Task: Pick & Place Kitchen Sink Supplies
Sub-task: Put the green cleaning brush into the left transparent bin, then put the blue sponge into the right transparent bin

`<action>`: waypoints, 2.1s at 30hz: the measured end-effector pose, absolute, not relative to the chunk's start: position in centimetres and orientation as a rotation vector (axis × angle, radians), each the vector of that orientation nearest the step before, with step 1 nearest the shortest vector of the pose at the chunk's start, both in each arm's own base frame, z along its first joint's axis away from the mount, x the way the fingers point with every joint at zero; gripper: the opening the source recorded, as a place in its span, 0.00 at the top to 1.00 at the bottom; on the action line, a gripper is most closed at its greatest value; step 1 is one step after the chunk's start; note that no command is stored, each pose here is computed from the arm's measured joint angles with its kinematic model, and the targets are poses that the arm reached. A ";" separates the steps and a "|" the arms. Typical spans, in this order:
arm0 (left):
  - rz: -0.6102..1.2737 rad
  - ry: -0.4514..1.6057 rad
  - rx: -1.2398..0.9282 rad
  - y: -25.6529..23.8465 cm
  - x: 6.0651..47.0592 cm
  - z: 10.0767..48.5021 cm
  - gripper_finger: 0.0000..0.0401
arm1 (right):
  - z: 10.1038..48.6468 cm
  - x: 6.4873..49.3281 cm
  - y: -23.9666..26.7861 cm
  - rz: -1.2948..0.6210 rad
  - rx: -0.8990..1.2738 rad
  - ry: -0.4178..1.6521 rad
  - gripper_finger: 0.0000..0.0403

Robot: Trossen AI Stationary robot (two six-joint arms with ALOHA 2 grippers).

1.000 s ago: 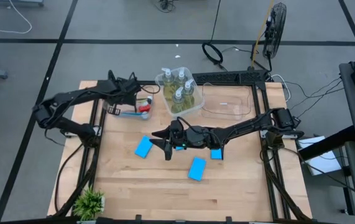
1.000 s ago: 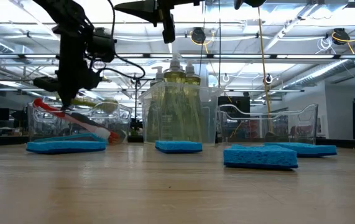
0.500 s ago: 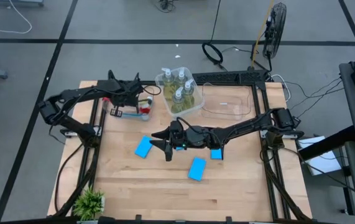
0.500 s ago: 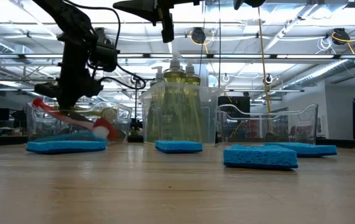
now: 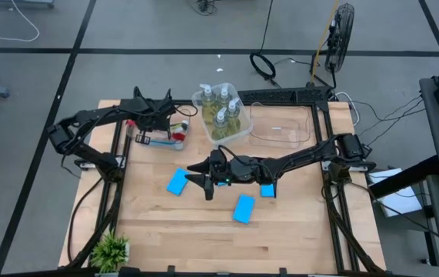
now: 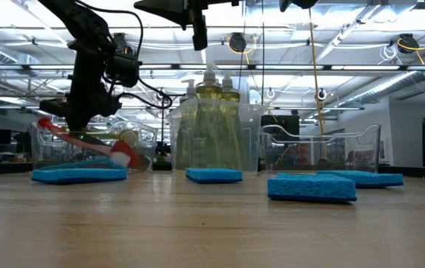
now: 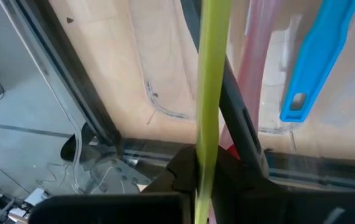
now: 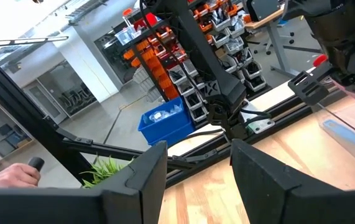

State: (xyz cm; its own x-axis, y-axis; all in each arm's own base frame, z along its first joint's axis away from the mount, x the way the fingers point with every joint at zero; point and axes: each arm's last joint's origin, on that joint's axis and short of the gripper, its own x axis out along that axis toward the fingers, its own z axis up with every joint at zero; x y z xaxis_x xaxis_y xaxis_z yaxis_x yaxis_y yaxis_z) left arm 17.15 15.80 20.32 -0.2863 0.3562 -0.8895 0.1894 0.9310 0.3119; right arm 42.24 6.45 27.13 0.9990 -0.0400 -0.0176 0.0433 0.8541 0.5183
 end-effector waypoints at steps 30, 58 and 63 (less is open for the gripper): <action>0.389 1.876 0.425 16.2 17.4 20.5 0.53 | 27.1 42.2 6.4 -0.045 0.534 0.006 0.59; 0.694 1.398 0.489 10.2 14.8 28.4 0.36 | 28.3 41.2 5.2 -0.085 0.455 0.079 0.60; 0.599 1.200 0.322 8.6 14.3 29.4 0.36 | 29.3 39.4 4.8 -0.119 0.416 0.214 0.60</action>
